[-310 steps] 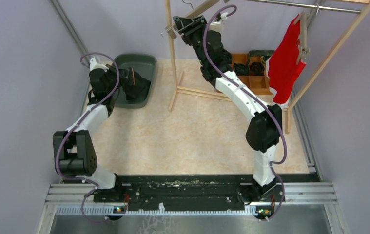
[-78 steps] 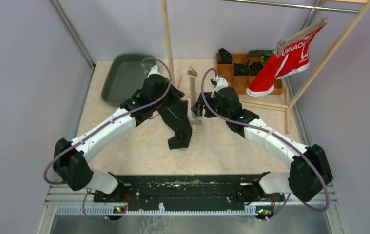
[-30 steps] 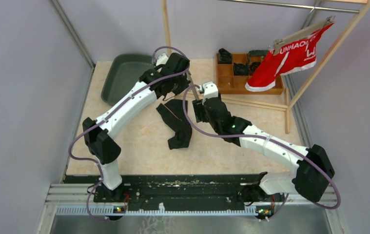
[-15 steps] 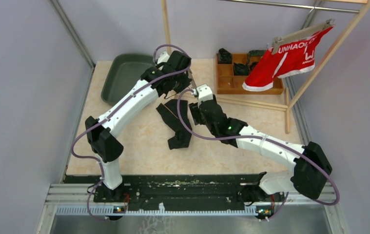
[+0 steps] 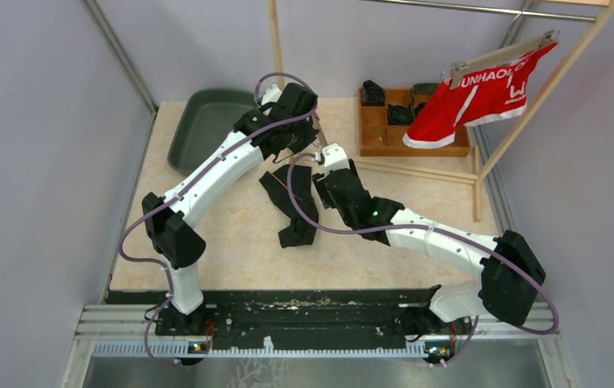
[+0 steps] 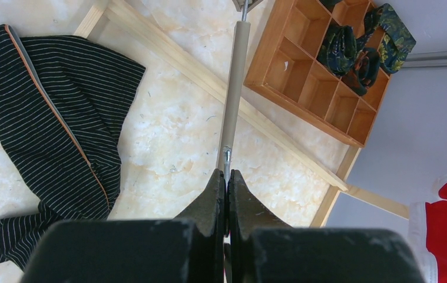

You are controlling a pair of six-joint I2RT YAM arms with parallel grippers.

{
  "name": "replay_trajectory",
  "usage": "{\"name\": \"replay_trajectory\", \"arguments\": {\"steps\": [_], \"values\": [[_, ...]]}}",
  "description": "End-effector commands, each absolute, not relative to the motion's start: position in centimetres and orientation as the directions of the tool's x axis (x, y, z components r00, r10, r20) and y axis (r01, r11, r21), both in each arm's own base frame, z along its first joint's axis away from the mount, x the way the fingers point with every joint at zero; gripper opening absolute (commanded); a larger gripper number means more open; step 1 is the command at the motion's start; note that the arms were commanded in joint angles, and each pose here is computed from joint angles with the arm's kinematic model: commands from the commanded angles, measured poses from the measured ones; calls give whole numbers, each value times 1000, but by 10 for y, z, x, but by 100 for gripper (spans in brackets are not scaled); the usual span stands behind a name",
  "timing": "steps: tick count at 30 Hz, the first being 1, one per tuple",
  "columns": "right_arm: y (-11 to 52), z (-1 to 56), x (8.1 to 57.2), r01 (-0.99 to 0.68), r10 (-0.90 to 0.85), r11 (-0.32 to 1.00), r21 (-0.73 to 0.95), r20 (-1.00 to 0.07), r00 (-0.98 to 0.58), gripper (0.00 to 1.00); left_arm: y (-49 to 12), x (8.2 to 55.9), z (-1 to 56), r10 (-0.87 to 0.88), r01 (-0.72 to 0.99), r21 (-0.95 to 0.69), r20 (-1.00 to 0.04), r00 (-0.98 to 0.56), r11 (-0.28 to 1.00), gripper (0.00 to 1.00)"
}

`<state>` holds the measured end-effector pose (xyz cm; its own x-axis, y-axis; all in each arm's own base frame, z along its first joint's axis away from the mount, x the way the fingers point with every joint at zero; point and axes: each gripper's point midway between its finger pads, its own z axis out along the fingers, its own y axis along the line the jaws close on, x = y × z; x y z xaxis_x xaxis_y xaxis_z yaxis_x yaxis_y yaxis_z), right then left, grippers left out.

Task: Clip the underwear to the hanger
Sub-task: Adjust the hanger at the center of the board.

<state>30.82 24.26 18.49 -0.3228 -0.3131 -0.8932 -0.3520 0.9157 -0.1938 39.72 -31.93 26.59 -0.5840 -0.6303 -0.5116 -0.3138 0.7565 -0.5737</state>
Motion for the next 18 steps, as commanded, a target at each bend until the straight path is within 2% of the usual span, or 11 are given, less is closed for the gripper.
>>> {"name": "replay_trajectory", "arguments": {"steps": [1, 6, 10, 18], "values": [[246, 197, 313, -324, -302, 923, -206, -911, -281, 55, -322, 399, 279, -656, -319, -600, -504, -562, 734, 0], [245, 196, 314, -314, -310, 924, -218, -908, -282, 46, -322, 399, 278, -656, -321, -599, -505, -561, 734, 0], [243, 197, 316, -298, -313, 927, -228, -908, -280, 29, -322, 399, 277, -654, -320, -597, -504, -564, 736, 0], [239, 199, 316, -278, -308, 933, -231, -909, -279, 2, -324, 399, 273, -646, -318, -590, -505, -573, 742, 0]]}}
